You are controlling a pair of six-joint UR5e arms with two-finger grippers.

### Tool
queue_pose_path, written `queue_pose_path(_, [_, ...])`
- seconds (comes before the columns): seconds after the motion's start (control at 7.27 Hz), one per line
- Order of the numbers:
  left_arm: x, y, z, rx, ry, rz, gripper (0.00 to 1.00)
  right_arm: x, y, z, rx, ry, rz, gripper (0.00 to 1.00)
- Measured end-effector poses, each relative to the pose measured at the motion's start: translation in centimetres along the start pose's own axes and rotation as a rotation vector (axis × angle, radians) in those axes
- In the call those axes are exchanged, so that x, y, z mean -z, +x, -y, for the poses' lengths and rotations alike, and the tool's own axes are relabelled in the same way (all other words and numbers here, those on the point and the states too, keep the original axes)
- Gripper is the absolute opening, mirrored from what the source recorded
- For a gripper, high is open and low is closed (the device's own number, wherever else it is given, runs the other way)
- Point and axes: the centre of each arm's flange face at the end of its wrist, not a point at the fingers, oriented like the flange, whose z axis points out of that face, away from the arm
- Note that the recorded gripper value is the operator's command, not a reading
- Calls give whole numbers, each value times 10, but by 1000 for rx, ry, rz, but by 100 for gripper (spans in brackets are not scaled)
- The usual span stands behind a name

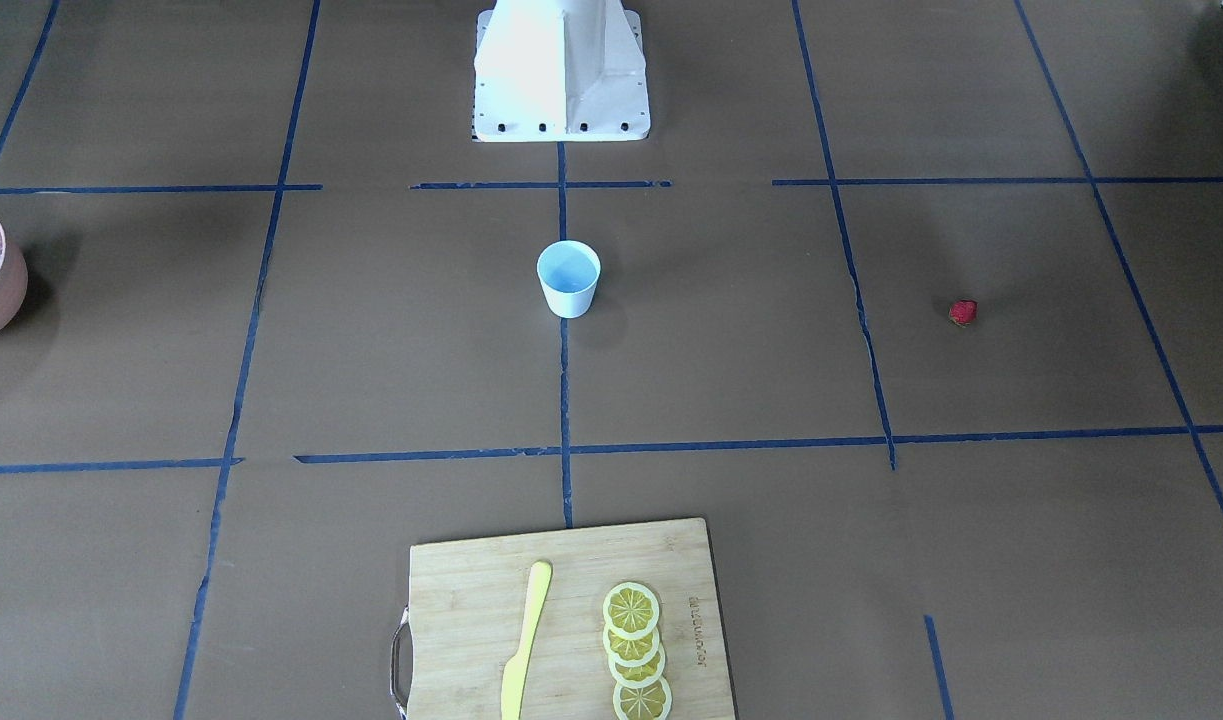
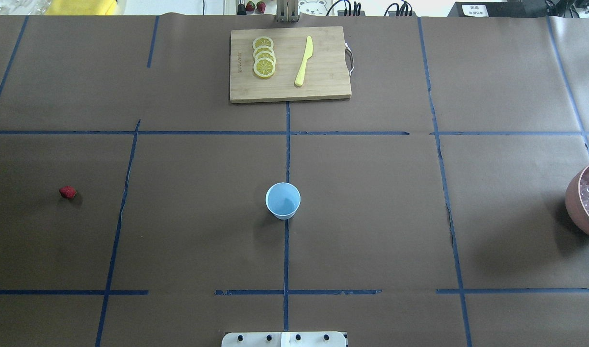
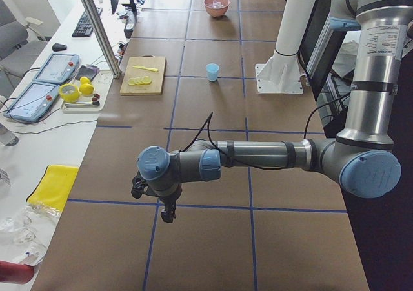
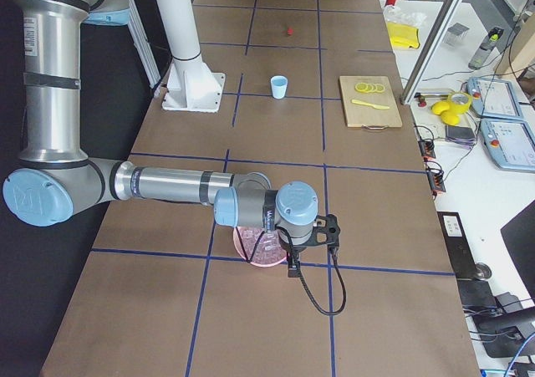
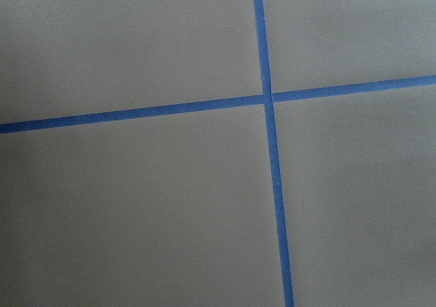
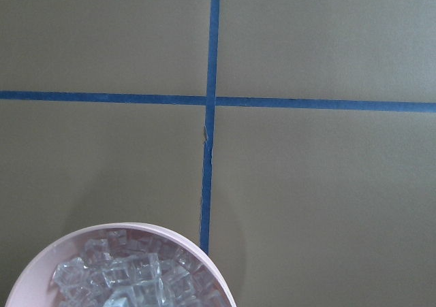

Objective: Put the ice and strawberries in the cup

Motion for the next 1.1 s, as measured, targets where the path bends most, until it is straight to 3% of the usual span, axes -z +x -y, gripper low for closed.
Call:
queue_pose_path(0.83, [2, 5, 6, -14, 7, -1, 100, 11, -11, 9, 15, 26, -16, 100])
queue_pose_path(1.1, [4, 8, 6, -23, 12, -4, 100, 23, -40, 30, -57, 61, 23, 100])
